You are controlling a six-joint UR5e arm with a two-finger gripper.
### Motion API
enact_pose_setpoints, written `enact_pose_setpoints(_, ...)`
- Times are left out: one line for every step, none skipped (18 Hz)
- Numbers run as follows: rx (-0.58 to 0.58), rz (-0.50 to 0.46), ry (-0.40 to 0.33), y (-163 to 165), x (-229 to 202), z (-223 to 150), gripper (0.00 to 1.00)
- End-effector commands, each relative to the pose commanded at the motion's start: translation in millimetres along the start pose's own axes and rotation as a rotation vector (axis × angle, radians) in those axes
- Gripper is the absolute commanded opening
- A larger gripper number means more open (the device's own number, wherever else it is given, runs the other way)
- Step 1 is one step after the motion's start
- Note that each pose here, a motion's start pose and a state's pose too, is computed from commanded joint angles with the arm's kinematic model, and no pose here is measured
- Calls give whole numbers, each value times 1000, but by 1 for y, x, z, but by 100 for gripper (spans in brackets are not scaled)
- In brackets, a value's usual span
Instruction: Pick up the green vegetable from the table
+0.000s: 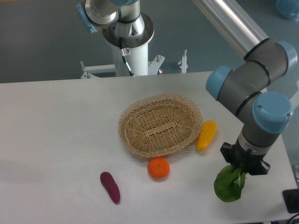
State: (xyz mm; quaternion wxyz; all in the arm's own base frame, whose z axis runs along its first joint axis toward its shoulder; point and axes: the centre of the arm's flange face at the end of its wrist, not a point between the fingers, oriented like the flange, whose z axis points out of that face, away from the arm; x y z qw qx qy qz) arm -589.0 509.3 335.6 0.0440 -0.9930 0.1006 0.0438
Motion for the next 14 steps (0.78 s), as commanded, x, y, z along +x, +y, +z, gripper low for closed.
enact_pose_setpoints(-7,2,-4,1,0,-1,20)
enact_pose_setpoints(-17,2,-6,2,0,-2,21)
enact_pose_setpoints(-25,8,-7,3,0,-2,21)
enact_pose_setpoints(-32,23,-4,4,1,-3,21)
enact_pose_setpoints(-38,29,2,4,3,-5,22)
enact_pose_setpoints(-46,30,15,6,6,-9,22)
enact_pose_setpoints(-51,33,31,7,9,-11,22)
enact_pose_setpoints(-52,43,36,7,9,-11,22)
enact_pose_setpoints(-53,54,35,7,8,-9,22)
enact_pose_setpoints(-54,54,38,7,8,-7,22)
enact_pose_setpoints(-54,54,38,7,8,-7,22)
enact_pose_setpoints(-55,54,42,7,9,-5,22)
enact_pose_setpoints(-58,51,44,8,10,-3,22)
enact_pose_setpoints(-57,54,42,7,11,-3,22)
